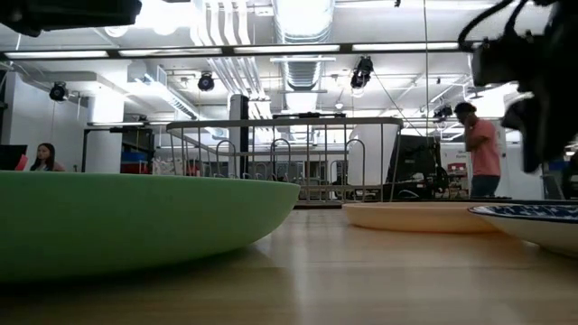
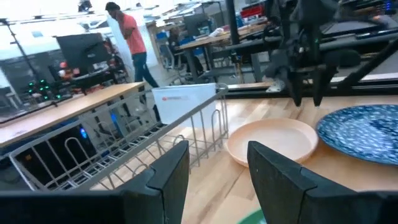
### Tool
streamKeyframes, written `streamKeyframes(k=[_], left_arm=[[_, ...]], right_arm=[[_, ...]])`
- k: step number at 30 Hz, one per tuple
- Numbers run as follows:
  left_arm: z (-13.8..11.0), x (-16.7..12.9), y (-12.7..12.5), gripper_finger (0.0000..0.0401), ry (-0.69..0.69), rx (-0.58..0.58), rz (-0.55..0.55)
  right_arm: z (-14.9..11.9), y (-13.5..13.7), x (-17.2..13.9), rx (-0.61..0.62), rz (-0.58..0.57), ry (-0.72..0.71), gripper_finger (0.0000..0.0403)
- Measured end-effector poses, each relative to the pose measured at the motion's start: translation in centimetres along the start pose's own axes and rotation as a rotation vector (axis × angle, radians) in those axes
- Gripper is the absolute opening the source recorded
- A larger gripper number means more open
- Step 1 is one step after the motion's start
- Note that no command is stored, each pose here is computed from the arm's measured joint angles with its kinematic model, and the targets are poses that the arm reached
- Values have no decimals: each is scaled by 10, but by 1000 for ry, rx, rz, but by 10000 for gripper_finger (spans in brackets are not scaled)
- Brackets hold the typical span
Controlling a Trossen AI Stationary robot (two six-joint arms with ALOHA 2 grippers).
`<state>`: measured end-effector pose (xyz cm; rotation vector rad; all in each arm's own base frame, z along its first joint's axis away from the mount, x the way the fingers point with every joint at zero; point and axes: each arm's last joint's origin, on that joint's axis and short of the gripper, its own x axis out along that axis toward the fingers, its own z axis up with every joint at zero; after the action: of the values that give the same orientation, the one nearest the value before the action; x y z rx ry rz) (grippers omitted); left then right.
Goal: Sort dishes
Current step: Move the green patterned plate to the middle left of the table
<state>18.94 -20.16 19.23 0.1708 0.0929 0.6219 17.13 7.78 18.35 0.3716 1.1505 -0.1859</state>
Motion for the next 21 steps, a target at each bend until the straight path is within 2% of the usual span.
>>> streamKeyframes(k=[2, 5, 9, 11, 16, 21], left_arm=[[5, 4, -3, 154, 32, -11, -15], [14, 10, -9, 154, 136, 12, -107], [23, 13, -17, 154, 281, 55, -274], [21, 12, -17, 154, 331, 74, -318], [7, 10, -9, 154, 477, 42, -328], [-6, 7, -8, 154, 626, 7, -343]], right_arm=[[4, -1, -8, -6, -17, -106, 196], [12, 0, -17, -17, -20, -277, 193], [28, 13, -23, -43, 84, -451, 188], [35, 21, -22, -47, 135, -516, 184], [51, 36, -7, -19, 202, -610, 171], [65, 50, 11, 42, 198, -583, 156]])
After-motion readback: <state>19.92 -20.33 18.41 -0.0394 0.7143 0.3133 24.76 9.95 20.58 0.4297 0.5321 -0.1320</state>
